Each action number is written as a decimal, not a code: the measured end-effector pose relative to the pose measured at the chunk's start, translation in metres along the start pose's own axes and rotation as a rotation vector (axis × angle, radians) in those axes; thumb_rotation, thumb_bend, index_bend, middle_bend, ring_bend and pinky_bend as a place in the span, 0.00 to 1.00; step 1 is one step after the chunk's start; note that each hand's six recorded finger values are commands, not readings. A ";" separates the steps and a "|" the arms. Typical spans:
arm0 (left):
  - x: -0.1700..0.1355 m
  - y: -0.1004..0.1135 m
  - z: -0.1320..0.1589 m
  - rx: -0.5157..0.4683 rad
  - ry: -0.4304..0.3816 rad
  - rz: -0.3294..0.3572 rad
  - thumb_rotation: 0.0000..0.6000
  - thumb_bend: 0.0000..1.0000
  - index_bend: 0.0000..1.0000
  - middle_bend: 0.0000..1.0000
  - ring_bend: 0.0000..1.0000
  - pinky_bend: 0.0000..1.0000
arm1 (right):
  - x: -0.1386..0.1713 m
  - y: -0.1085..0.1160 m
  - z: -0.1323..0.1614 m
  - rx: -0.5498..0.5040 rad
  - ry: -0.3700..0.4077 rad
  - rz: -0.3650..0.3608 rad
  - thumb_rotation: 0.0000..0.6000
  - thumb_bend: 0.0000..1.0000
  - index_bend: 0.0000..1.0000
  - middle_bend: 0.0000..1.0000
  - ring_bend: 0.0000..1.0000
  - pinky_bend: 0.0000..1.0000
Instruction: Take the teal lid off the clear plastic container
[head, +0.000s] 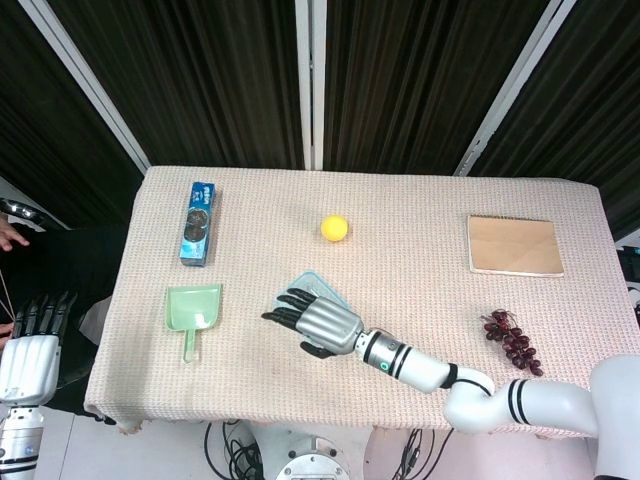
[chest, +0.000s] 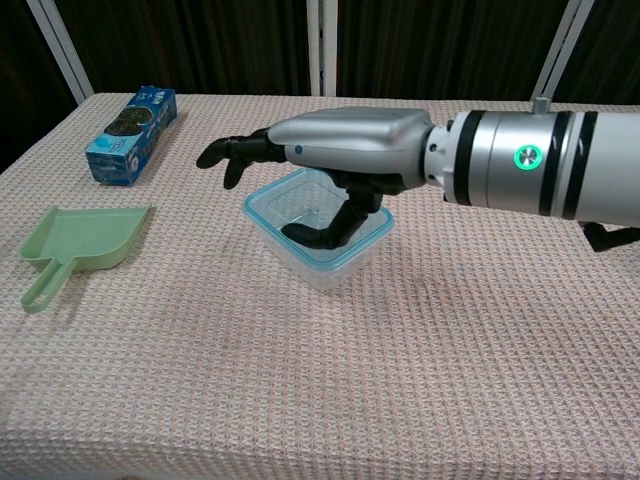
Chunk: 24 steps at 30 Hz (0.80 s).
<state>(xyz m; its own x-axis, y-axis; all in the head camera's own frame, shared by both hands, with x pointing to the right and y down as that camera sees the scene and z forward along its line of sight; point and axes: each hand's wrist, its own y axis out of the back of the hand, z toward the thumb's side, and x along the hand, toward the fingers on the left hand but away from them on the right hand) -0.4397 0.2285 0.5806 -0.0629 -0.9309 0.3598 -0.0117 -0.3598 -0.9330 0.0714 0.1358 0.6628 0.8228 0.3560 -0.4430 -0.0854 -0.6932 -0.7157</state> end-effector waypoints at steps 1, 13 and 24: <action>0.000 0.000 0.000 0.000 0.000 0.001 1.00 0.00 0.08 0.05 0.00 0.00 | -0.005 0.002 0.001 0.009 0.001 0.009 1.00 0.66 0.00 0.20 0.00 0.00; 0.000 -0.003 -0.003 -0.005 0.010 -0.011 1.00 0.00 0.08 0.05 0.00 0.00 | -0.055 -0.002 0.001 0.106 -0.050 0.117 1.00 0.75 0.00 0.26 0.00 0.00; 0.001 -0.004 -0.003 -0.006 0.002 -0.012 1.00 0.00 0.08 0.05 0.00 0.00 | -0.056 -0.006 -0.023 0.120 -0.163 0.155 1.00 0.72 0.00 0.27 0.00 0.00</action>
<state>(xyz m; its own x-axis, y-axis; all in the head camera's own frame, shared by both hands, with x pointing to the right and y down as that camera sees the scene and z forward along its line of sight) -0.4422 0.2291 0.5847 -0.0643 -0.9263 0.3712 -0.0188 -0.3708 -0.9285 0.0389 0.1055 0.7046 0.6942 0.3545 -0.6264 -0.2776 -0.6711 -0.6874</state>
